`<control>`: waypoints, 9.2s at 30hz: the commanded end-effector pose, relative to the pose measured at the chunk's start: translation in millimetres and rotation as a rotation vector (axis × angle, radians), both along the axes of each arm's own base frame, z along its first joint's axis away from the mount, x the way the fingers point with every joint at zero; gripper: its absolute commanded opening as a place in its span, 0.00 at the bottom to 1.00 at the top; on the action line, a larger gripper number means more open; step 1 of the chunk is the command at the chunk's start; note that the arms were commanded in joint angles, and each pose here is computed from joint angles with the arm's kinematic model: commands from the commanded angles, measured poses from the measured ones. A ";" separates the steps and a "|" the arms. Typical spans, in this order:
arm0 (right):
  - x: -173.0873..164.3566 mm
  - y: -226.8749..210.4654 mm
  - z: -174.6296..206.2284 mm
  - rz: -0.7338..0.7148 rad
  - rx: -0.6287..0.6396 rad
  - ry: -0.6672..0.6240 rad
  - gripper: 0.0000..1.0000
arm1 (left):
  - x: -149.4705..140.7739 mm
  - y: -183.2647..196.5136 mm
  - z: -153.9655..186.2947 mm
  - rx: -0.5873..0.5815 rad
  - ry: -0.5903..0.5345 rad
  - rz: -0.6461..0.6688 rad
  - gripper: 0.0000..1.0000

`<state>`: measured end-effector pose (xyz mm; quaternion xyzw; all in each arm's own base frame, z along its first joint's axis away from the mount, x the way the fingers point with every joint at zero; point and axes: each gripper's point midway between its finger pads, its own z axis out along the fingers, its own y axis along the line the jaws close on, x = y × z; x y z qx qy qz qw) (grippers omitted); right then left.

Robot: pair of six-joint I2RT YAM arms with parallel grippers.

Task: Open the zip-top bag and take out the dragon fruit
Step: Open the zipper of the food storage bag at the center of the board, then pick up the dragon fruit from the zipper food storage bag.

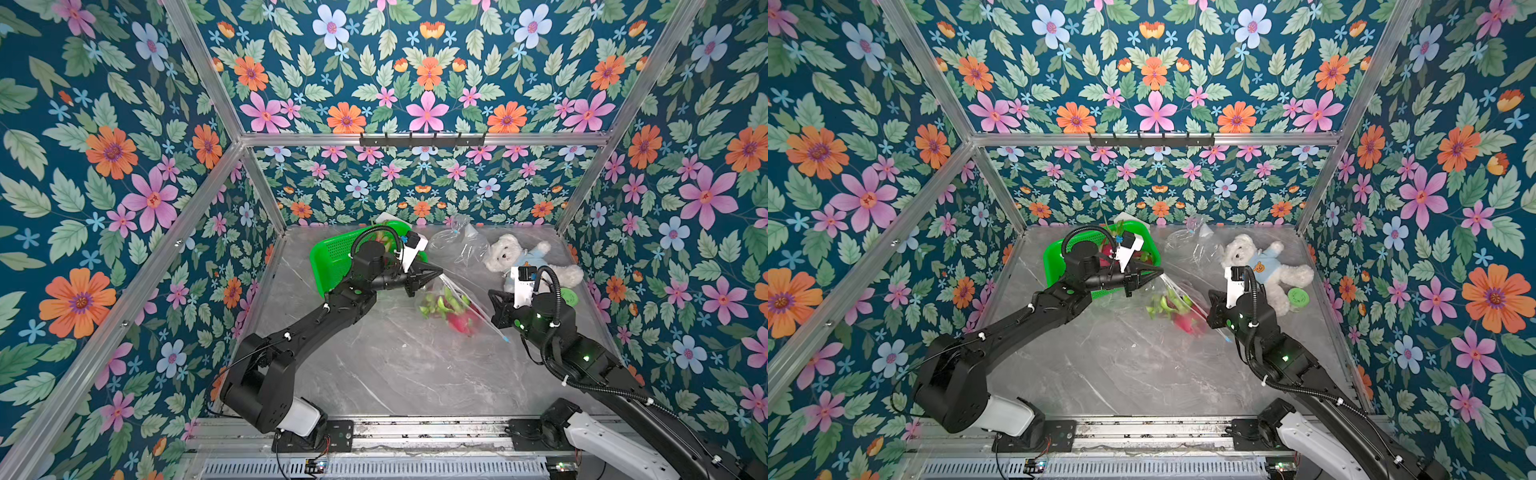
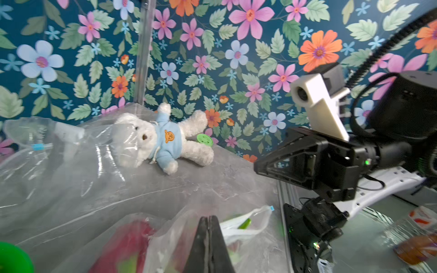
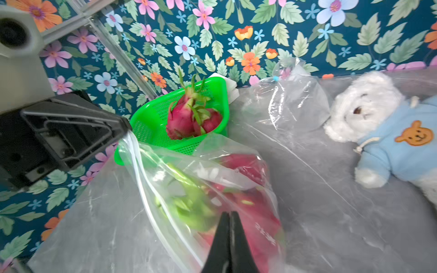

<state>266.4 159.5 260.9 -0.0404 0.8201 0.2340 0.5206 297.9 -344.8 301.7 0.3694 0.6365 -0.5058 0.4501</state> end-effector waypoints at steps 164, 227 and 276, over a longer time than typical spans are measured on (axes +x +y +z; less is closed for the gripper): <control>2.9 33.6 33.4 0.211 0.127 -0.202 0.00 | 17.0 -49.7 -77.1 0.061 0.285 -0.157 0.00; 71.8 42.9 168.6 0.066 0.042 -0.561 0.00 | -5.3 -39.0 -62.2 0.078 0.242 -0.167 0.00; 45.6 72.4 213.9 0.249 0.133 -0.543 0.00 | 42.3 10.2 -40.3 0.057 0.133 0.232 0.71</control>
